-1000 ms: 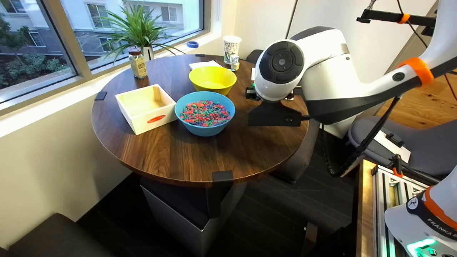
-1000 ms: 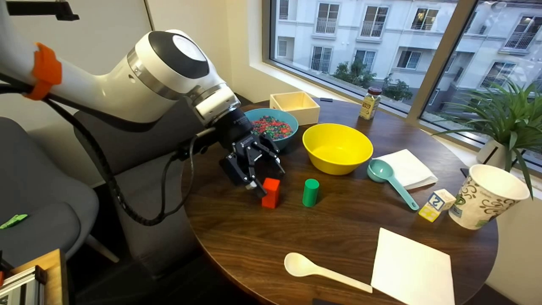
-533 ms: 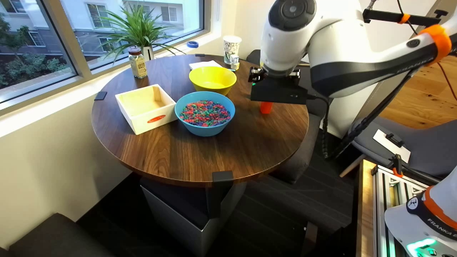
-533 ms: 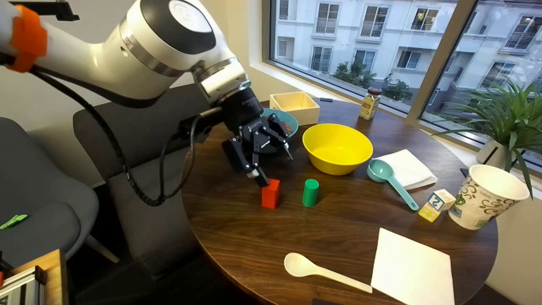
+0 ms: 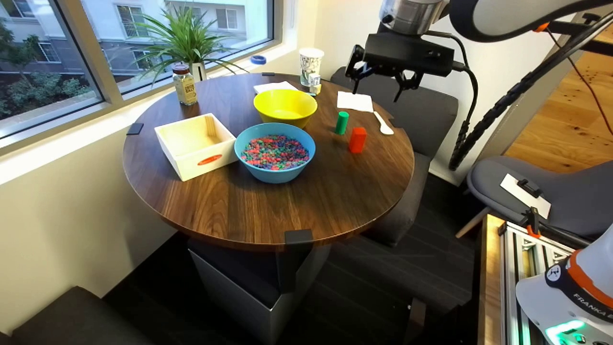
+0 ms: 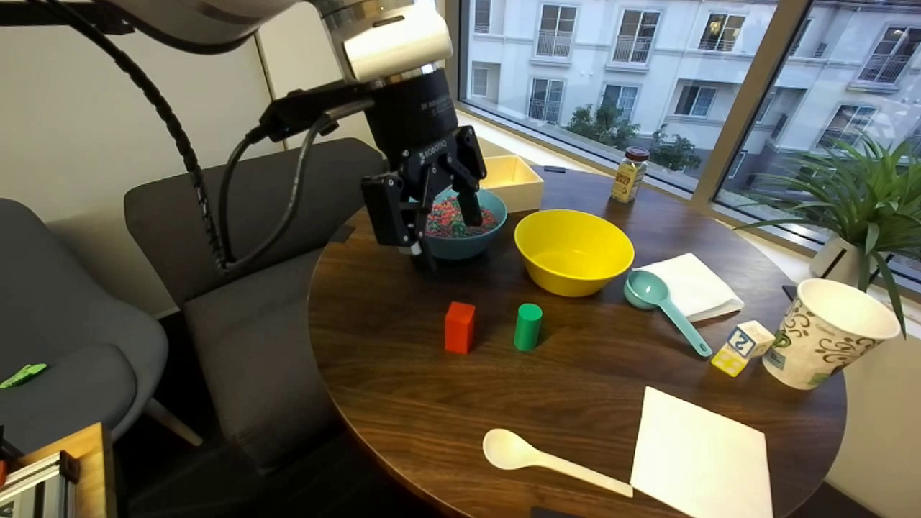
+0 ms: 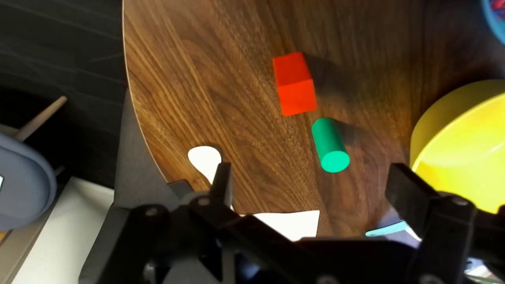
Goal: Set the orange block upright
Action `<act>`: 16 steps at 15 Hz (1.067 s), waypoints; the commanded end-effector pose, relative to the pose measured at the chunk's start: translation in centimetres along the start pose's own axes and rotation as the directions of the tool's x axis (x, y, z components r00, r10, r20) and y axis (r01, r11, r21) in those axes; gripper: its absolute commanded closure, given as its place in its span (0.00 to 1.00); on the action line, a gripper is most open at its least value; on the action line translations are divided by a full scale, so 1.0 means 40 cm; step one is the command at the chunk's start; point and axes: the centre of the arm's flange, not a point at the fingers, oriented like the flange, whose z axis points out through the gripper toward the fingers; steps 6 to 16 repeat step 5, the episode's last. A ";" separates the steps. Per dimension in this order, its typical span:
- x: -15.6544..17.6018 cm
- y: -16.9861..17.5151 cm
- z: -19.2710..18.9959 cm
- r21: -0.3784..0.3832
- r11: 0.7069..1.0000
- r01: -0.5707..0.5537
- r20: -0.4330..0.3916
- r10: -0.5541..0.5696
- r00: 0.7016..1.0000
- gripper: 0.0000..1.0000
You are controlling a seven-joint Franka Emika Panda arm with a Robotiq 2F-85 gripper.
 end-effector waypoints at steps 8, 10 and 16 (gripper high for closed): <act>0.015 0.007 -0.014 0.033 0.999 0.004 0.052 -0.006 0.999 0.00; 0.015 0.007 -0.014 0.033 0.999 0.004 0.052 -0.006 0.999 0.00; 0.015 0.007 -0.014 0.033 0.999 0.004 0.052 -0.006 0.999 0.00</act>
